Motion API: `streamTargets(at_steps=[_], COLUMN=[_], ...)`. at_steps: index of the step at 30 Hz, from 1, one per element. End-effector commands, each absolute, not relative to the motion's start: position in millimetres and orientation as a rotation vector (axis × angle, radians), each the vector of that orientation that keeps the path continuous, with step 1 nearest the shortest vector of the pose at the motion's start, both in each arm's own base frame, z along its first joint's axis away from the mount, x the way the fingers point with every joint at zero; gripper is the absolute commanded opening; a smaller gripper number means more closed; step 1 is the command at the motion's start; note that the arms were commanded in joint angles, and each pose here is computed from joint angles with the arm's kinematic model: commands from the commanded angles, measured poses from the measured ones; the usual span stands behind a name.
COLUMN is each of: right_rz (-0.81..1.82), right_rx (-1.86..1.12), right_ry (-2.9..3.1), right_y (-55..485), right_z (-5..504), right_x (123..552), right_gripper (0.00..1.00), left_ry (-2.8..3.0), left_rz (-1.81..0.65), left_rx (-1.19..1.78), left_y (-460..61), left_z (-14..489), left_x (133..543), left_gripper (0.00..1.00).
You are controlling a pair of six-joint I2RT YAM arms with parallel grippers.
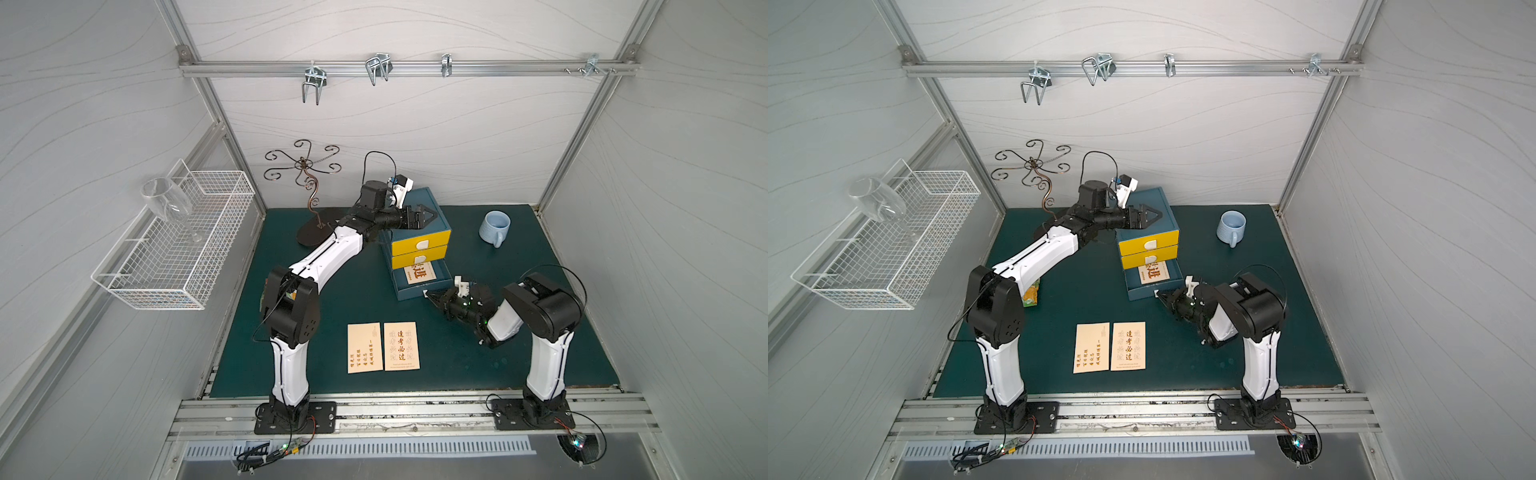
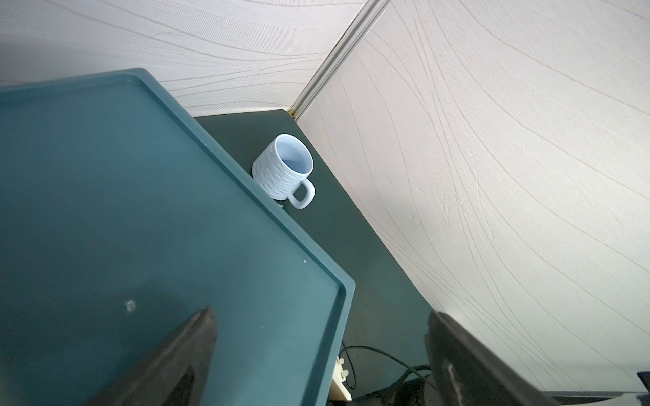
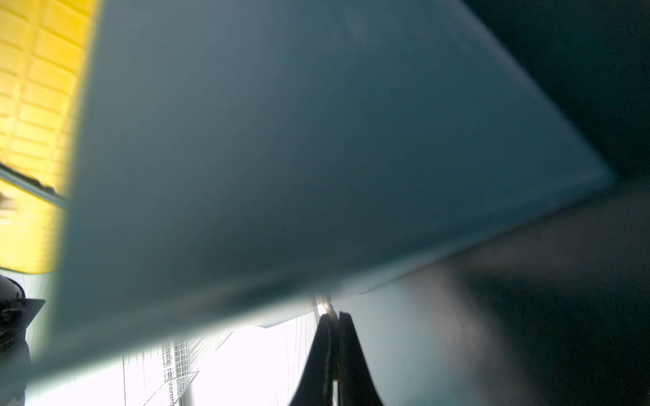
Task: Take the postcards out of the drawer
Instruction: Open the drawer in the storage box.
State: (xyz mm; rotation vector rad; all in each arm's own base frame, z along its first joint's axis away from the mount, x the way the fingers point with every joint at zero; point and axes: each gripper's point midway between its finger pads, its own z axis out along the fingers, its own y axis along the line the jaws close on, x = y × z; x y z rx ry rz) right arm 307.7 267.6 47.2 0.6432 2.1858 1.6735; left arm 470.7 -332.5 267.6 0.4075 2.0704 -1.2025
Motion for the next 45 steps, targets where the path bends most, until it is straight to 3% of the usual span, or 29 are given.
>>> streamTargets(at_steps=[1,24,45], right_rz=[1.678,1.643,1.635], right_rx=[0.624,0.671,0.686], right_ry=[2.232,2.305,2.3], right_y=[268.7,248.7,244.2], right_z=[46.0,33.7,35.4], right_x=[291.0,250.4,243.3], right_gripper=[0.0,0.0,0.03], left_ry=[2.464,2.463,2.455], left_rz=[-1.164,-1.149,-1.147], left_rx=[0.235,0.228,0.218], left_y=[-313.4,-308.2,-306.5], left_z=[161.9,161.7,166.7], left_x=[449.4,452.7,453.9], left_gripper=[0.99,0.99,0.99])
